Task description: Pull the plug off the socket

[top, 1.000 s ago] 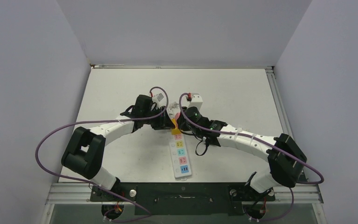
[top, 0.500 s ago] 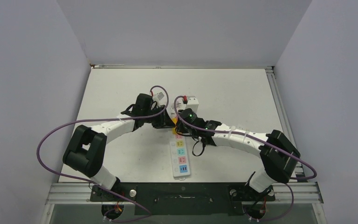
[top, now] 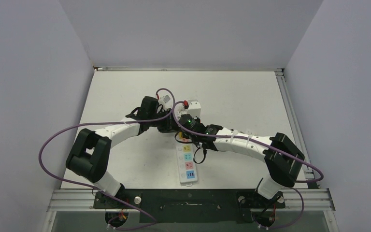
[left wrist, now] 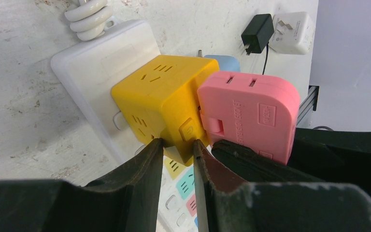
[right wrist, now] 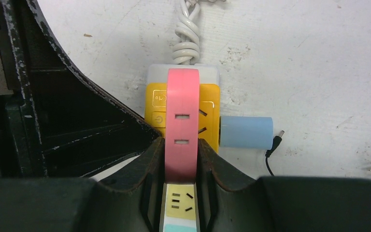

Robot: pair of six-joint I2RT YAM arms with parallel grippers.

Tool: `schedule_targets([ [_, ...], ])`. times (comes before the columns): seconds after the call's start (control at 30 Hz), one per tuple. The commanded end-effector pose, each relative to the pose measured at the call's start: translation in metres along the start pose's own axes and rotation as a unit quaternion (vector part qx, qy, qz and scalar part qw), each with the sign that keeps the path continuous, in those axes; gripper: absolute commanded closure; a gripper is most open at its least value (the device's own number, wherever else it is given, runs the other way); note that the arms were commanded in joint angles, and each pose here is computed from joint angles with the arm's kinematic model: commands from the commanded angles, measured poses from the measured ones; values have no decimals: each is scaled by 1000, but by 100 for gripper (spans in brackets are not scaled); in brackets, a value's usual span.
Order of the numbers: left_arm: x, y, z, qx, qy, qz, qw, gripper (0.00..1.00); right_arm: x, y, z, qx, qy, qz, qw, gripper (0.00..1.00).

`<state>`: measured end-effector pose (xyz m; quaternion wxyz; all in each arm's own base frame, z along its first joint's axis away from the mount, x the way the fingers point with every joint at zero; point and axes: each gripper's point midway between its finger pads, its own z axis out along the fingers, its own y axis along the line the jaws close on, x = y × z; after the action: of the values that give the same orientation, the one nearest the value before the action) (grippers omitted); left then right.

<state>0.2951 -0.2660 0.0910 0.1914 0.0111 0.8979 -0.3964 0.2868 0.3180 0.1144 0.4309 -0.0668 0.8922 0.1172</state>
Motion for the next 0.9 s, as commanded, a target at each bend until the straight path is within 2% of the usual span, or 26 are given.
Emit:
schedule_targets([
  [0.0, 10, 33, 10, -63, 15, -5, 998, 76, -12, 7, -4, 2, -15, -1, 1000, 88],
  [0.33, 15, 42, 13, -83, 30, -3, 996, 76, -14, 14, -4, -77, 3, 71, 994, 94],
  [0.47, 16, 42, 14, -83, 34, -2, 996, 77, -18, 13, -6, -86, -1, 84, 993, 95],
  [0.67, 16, 41, 14, -83, 35, -2, 996, 77, -23, 17, -8, -95, -6, 86, 992, 95],
  [0.87, 17, 42, 14, -83, 36, -2, 996, 77, -22, 19, -5, -60, -13, 58, 996, 95],
])
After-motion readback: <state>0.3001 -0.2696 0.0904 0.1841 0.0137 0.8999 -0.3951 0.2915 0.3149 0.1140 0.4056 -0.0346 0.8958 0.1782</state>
